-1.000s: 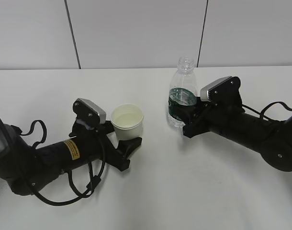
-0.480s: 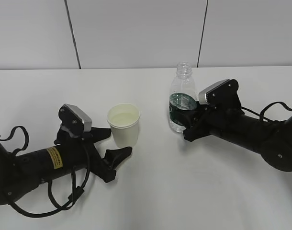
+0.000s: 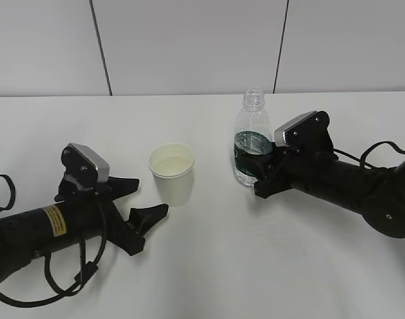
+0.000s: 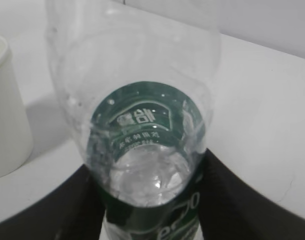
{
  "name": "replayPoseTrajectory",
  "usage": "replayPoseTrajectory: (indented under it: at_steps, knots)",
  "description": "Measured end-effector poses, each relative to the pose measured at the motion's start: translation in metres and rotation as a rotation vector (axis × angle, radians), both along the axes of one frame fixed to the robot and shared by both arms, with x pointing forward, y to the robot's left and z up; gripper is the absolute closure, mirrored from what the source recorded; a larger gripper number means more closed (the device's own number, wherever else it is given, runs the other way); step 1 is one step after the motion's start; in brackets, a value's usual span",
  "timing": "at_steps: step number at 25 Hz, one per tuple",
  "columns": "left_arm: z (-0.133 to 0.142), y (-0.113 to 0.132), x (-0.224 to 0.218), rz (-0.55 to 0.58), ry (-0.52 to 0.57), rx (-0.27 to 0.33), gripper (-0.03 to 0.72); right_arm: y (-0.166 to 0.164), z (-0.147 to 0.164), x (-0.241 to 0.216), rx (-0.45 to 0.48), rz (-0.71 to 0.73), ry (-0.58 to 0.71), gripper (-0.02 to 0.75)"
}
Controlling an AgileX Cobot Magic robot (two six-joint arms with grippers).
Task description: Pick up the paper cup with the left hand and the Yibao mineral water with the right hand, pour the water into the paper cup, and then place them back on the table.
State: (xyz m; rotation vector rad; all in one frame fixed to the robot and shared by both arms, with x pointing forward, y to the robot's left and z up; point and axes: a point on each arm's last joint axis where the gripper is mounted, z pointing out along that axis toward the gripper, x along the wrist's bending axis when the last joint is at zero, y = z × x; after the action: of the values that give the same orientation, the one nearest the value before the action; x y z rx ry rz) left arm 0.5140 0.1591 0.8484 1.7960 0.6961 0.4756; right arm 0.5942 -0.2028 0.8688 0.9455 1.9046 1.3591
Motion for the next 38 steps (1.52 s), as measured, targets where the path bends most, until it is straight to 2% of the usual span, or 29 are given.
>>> replayPoseTrajectory:
  at_steps: [9, 14, 17, 24, 33, 38]
  knots:
    - [0.0, 0.003, -0.009, -0.03, 0.014, 0.045, 0.127, 0.0, -0.006, -0.001, -0.007, 0.002, 0.016, 0.262]
    - [0.0, 0.003, -0.01, -0.041, 0.016, 0.054, 0.127, -0.002, -0.01, -0.001, -0.037, -0.015, 0.057, 0.119]
    - [0.003, 0.003, -0.01, -0.043, 0.013, 0.059, 0.127, -0.003, -0.011, -0.001, -0.044, -0.019, 0.068, 0.079]
    - [0.004, 0.003, -0.01, -0.054, 0.011, 0.072, 0.127, -0.004, -0.011, -0.009, -0.046, -0.02, 0.087, 0.071]
    - [0.029, 0.006, -0.012, -0.08, -0.013, 0.183, 0.127, -0.01, 0.01, -0.042, -0.054, -0.02, 0.087, 0.087]
    - [0.051, 0.012, -0.014, -0.043, -0.007, 0.261, 0.134, -0.013, 0.028, -0.053, -0.069, -0.028, 0.072, 0.098]
